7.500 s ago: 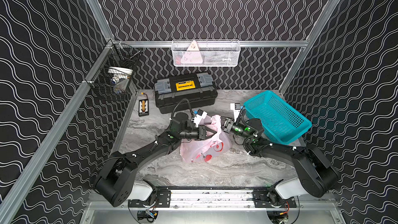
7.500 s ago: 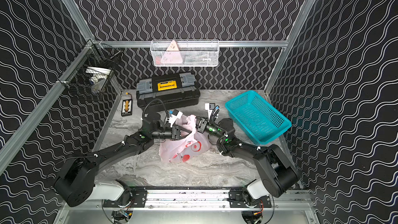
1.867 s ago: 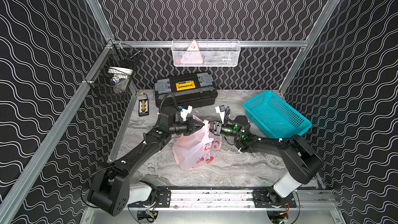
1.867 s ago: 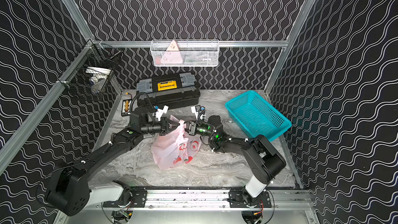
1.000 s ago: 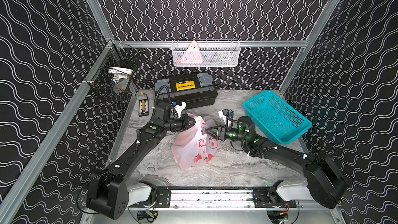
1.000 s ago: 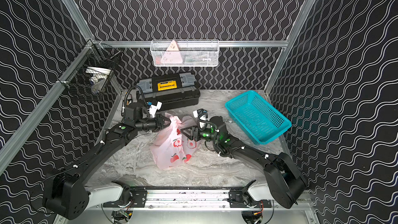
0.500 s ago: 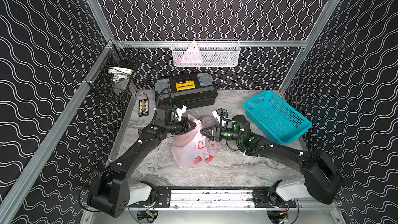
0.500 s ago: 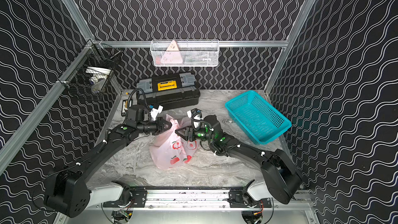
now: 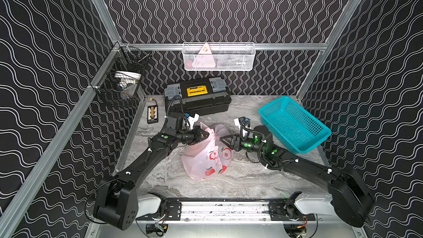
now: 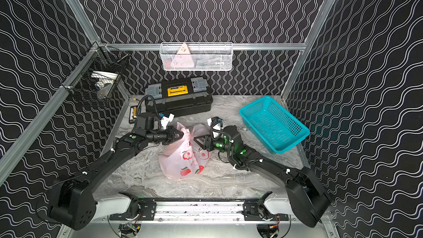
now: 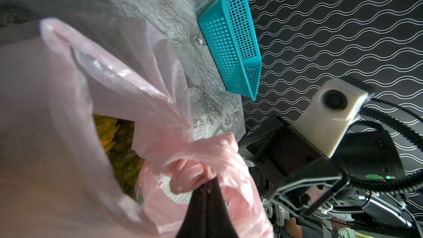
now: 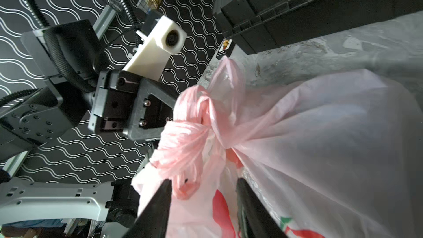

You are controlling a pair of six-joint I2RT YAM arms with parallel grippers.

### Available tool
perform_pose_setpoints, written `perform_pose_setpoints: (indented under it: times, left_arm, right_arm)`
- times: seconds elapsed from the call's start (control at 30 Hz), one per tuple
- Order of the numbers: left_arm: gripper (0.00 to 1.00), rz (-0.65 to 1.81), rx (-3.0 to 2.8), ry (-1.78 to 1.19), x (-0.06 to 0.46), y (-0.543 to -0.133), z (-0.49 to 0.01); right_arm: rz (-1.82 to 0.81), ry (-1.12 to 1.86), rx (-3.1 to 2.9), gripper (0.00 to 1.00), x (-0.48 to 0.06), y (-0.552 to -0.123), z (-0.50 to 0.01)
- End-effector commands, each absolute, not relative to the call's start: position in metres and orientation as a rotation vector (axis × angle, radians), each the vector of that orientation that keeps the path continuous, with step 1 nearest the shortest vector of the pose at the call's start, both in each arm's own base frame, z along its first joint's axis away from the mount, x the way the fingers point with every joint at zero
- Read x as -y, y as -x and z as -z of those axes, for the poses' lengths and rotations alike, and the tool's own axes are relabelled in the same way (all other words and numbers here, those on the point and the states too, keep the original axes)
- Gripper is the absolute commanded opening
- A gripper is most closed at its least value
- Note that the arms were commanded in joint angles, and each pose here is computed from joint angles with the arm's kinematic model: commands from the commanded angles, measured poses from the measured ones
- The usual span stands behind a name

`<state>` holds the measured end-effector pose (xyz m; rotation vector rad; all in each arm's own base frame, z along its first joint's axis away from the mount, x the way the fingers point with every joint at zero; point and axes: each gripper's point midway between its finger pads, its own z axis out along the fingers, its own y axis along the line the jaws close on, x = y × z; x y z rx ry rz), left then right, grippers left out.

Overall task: Place the pineapple into a plastic bag & tie a knot
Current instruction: Tie the plastic bag at the center of the board.

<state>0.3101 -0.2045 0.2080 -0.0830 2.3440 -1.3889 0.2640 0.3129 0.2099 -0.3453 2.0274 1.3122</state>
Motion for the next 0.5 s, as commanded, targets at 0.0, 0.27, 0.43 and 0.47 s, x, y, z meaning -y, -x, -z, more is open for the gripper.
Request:
perform_pose_setpoints:
  times: [0.0, 0.27, 0.43, 0.47]
  left_arm:
    - [0.00, 1.412, -2.313, 0.063, 0.208, -0.313, -0.213]
    - [0.00, 1.413, -2.324, 0.061, 0.217, -0.314, -0.209]
    - [0.00, 1.411, -2.339, 0.054, 0.223, -0.310, -0.205]
    - [0.00, 1.410, -2.341, 0.051, 0.224, -0.309, -0.205]
  right_arm:
    - [-1.347, 0.409, -2.060, 0.38, -0.315, -0.250, -0.201]
    - [-1.540, 0.613, -2.024, 0.29, -0.349, -0.199, -0.205]
    - [-1.586, 0.577, -2.011, 0.30, -0.369, -0.206, -0.207]
    - [-1.589, 0.559, -2.011, 0.30, -0.373, -0.211, -0.206]
